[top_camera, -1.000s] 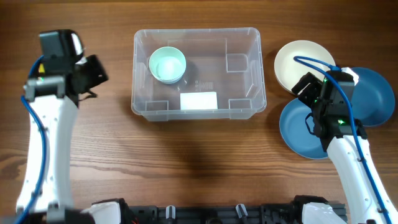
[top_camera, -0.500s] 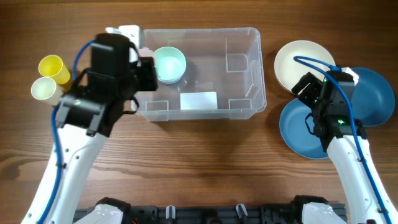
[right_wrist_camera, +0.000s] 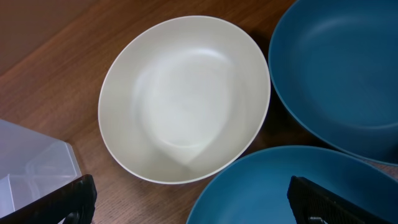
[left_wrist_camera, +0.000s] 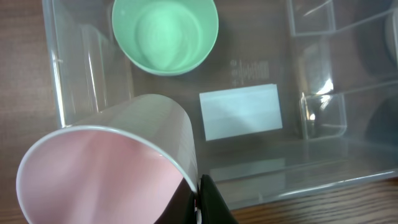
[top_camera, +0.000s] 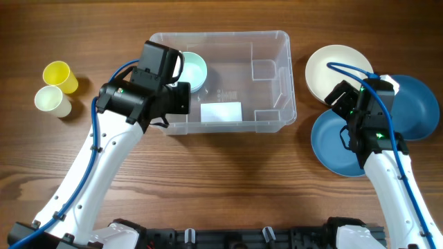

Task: Pack container
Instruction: 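Lift the pink cup and carry it over the clear box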

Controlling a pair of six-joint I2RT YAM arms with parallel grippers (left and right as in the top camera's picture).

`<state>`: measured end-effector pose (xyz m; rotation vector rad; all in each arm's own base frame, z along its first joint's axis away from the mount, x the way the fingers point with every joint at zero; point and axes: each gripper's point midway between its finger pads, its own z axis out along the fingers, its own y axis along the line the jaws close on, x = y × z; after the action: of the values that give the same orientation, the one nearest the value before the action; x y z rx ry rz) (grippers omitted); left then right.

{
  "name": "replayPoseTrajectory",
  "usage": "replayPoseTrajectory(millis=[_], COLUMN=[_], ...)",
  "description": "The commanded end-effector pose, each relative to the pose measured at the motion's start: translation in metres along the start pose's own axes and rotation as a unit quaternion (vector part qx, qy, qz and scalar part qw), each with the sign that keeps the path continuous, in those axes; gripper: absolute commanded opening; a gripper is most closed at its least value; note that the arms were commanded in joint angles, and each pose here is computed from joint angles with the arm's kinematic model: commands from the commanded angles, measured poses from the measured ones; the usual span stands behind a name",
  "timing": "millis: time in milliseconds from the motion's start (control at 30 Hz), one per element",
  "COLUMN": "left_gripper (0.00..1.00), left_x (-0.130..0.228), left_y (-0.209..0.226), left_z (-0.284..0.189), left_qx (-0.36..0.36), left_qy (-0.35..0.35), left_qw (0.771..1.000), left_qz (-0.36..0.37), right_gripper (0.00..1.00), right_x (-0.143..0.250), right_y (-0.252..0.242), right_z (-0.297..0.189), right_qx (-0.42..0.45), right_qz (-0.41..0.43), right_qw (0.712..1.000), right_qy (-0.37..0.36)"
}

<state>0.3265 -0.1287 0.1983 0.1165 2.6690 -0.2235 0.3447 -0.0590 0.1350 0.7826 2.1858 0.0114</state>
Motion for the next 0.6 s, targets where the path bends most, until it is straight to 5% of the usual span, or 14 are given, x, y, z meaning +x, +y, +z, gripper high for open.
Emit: replayPoseTrajectory(millis=[0,567], left_gripper=[0.04,0.04], left_x=[0.007,0.043], left_y=[0.001,-0.003], left_z=[-0.004,-0.007], left_qx=[-0.005,-0.001], left_qy=[0.016,0.088], left_qw=[1.0,0.996], left_qz=[-0.001,-0.009], right_gripper=[1.0,1.0], right_x=[-0.007,-0.007], right_y=[0.002,0.002], right_z=[-0.001,-0.001], right_qx=[-0.002,-0.002], right_qz=[0.0,0.0], right_qw=[1.0,1.0], right_qy=[-0.008,-0.008])
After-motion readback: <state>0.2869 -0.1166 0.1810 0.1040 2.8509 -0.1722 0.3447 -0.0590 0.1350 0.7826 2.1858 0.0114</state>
